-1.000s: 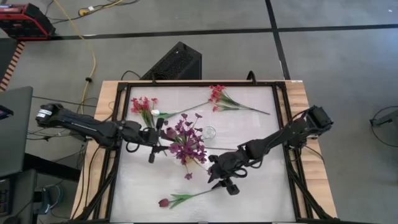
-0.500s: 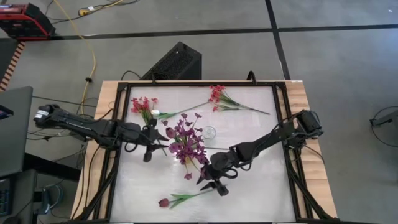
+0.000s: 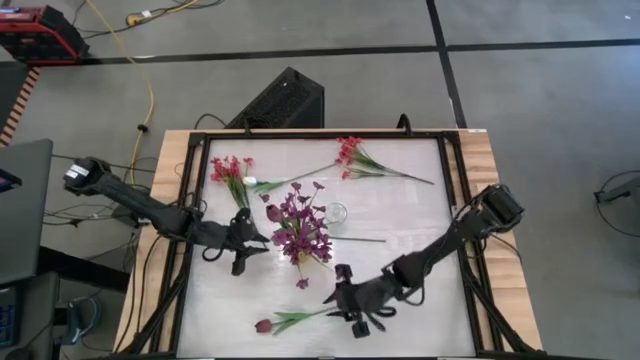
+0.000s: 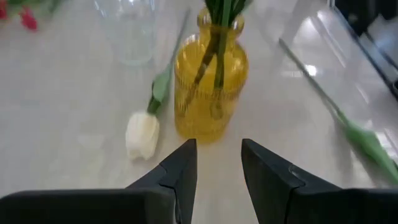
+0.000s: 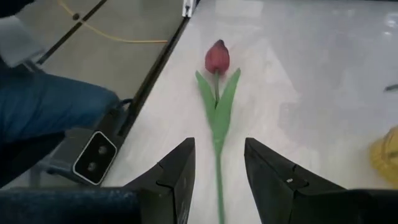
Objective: Sort flowers into vase by color
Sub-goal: Put the red tulip into the yellow vase
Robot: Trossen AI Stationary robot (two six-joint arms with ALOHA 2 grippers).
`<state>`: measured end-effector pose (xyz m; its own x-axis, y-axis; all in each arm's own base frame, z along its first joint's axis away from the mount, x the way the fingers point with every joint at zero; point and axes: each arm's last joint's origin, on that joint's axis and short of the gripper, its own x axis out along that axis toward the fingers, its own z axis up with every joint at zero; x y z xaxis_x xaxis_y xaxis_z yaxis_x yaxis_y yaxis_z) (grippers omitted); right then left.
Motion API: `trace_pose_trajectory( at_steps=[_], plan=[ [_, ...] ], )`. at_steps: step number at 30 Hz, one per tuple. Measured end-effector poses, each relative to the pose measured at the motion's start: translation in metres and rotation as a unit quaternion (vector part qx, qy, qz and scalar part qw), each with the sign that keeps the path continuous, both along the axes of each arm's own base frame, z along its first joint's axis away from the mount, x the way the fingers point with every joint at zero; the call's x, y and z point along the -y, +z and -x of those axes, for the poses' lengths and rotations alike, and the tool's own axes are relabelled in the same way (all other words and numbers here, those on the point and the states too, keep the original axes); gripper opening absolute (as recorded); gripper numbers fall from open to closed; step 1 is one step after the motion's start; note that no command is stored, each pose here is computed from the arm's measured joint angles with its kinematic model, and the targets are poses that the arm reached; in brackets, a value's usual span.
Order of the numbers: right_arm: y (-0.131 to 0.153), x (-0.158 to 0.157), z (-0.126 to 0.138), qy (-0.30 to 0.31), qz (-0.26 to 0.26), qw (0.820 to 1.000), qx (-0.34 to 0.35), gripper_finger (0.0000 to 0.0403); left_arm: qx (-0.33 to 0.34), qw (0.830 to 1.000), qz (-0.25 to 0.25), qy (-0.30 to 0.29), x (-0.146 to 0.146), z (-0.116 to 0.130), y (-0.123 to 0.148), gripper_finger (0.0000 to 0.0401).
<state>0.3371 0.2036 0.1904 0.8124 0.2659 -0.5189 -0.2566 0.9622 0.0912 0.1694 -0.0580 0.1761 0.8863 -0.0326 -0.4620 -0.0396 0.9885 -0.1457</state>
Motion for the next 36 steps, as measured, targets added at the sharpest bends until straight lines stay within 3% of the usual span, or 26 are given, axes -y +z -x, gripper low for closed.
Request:
trace_pose_trajectory(
  at_steps=[4,10,16,25,29,33,36],
  plan=[
    [-0.020,-0.012,0.000,-0.017,0.013,1.000,-0.015,0.0164,0.033,0.999,-0.007,0.017,0.006,0.000,-0.005,0.0114],
    [-0.031,-0.023,-0.028,-0.025,0.029,0.999,-0.028,0.0164,0.065,0.997,-0.018,0.027,0.013,-0.005,-0.005,0.0114],
    [-0.049,-0.023,-0.050,-0.022,0.068,0.990,-0.121,0.0164,0.071,0.997,-0.020,0.010,0.021,-0.010,-0.010,0.0114],
    [-0.076,-0.025,-0.062,-0.022,0.032,0.983,-0.181,0.0158,0.034,0.999,-0.031,-0.008,0.029,-0.010,-0.024,0.0114],
    [-0.086,-0.024,-0.056,-0.025,0.062,0.976,-0.208,0.0113,0.027,0.999,-0.038,-0.011,0.030,-0.010,-0.026,0.0114],
    [-0.083,-0.027,-0.051,-0.022,0.093,0.975,-0.202,0.0031,0.034,0.998,-0.059,-0.008,0.029,-0.010,-0.025,0.0114],
    [-0.070,-0.028,-0.048,-0.018,0.091,0.977,-0.192,0.0017,0.043,0.996,-0.084,0.004,0.027,-0.011,-0.023,0.0114]
  ],
)
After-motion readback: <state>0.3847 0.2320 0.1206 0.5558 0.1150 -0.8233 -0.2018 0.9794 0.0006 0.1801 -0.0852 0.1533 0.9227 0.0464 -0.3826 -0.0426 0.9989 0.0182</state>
